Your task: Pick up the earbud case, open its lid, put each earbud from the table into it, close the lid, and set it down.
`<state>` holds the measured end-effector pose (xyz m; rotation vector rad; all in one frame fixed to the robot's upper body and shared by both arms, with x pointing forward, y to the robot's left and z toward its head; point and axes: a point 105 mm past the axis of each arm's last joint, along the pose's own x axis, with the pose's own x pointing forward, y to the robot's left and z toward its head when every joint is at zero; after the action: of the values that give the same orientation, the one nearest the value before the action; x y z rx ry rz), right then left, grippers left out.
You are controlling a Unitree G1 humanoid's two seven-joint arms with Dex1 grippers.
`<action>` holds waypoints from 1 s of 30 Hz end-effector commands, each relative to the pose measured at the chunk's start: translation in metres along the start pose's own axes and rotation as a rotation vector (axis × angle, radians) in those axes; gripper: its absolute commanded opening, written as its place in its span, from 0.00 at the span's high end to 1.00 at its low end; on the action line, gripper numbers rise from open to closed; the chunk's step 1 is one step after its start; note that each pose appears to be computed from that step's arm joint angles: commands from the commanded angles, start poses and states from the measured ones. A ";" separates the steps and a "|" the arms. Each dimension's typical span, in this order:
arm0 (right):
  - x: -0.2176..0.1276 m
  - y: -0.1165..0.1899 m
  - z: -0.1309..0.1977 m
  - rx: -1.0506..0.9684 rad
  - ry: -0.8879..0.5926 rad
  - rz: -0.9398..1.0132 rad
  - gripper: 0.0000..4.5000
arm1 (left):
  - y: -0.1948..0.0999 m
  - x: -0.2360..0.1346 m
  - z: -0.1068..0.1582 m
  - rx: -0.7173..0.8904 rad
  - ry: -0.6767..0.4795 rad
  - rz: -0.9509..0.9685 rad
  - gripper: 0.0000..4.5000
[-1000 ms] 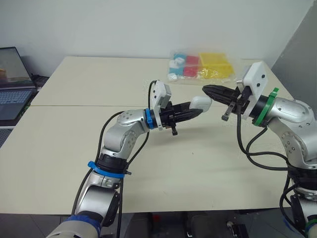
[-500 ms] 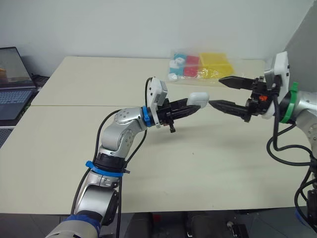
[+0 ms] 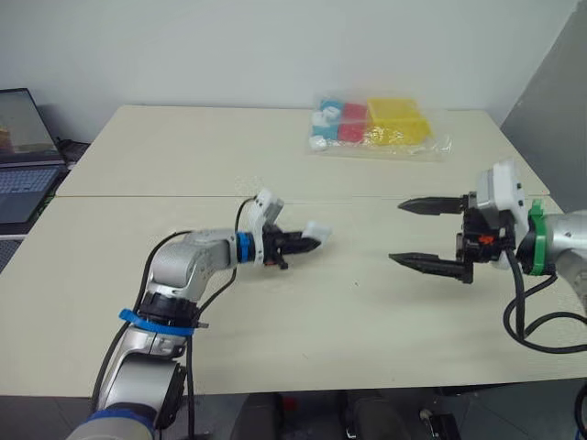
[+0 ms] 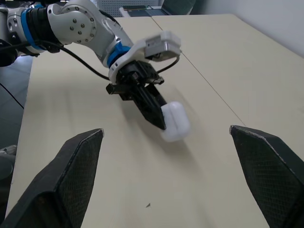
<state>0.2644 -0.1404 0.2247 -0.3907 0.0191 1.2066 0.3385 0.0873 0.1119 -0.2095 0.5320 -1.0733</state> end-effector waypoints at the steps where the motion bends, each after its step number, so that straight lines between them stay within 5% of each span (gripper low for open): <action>1: -0.001 0.010 -0.004 -0.098 0.034 0.021 0.01 | -0.007 0.003 -0.008 -0.169 0.013 -0.017 0.84; 14: -0.002 0.009 -0.030 -0.070 0.068 -0.020 0.01 | 0.000 0.012 -0.039 -0.508 0.050 0.073 0.84; 26: -0.005 0.004 -0.041 -0.092 0.092 -0.015 0.00 | 0.013 -0.031 -0.027 -0.370 0.073 0.165 0.00; 30: -0.010 0.001 -0.049 -0.093 0.112 -0.026 0.00 | 0.021 -0.073 -0.015 -0.154 0.094 0.226 0.00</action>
<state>0.2694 -0.1612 0.1744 -0.5057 0.0848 1.1686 0.3184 0.1475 0.1011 -0.3294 0.7688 -0.8344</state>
